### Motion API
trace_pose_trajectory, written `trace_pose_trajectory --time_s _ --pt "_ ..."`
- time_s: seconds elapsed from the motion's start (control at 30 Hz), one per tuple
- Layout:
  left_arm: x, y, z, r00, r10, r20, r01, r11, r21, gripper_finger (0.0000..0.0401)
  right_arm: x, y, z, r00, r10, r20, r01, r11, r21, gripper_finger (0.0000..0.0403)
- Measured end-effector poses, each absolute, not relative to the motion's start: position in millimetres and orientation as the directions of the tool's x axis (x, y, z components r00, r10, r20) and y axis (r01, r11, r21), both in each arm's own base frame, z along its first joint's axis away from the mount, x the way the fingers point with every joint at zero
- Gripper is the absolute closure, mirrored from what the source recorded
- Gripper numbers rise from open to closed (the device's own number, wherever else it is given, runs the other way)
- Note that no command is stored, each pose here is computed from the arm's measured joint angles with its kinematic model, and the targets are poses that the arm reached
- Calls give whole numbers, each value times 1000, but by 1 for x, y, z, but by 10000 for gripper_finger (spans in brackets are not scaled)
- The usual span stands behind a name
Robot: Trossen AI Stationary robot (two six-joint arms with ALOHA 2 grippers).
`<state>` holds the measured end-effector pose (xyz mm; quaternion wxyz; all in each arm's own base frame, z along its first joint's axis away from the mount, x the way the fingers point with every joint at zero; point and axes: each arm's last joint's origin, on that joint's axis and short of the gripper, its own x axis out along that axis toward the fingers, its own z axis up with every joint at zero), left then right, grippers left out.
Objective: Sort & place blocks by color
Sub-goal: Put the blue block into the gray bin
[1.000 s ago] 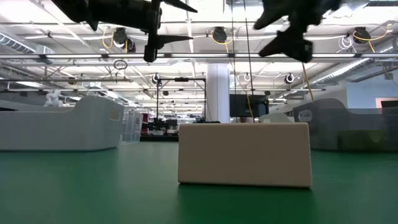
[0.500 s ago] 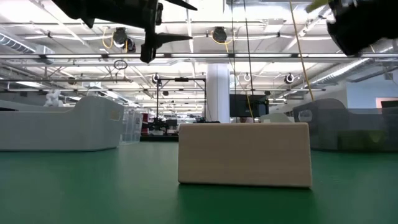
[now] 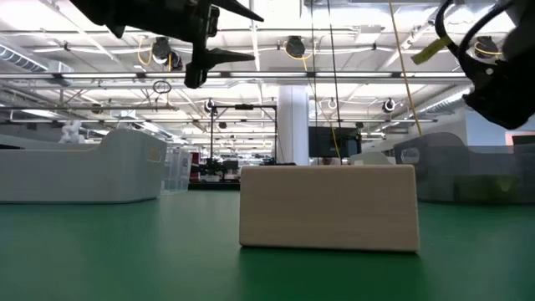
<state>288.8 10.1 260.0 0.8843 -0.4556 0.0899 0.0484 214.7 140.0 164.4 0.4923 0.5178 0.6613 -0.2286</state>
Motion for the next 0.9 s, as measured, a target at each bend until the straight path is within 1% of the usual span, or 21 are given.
trace_pose_trajectory --time_s 0.17,0.23,0.37,0.77,0.9 --pt "289 8 260 978 -4 -208 -163 606 -779 146 214 143 158 -24 461 -887 905 388 177 184" --pt "289 8 259 977 -5 -212 -166 605 -779 146 214 143 158 -18 454 -891 905 385 178 184" --pt "289 8 259 977 -5 -214 -168 602 -781 146 214 143 157 19 400 -916 911 371 180 184" --pt "289 8 259 977 -5 -214 -168 602 -781 146 208 152 157 1 403 -915 915 368 163 184" --pt "288 8 259 976 -5 -219 -171 605 -778 146 206 155 156 11 380 -925 911 377 166 184"
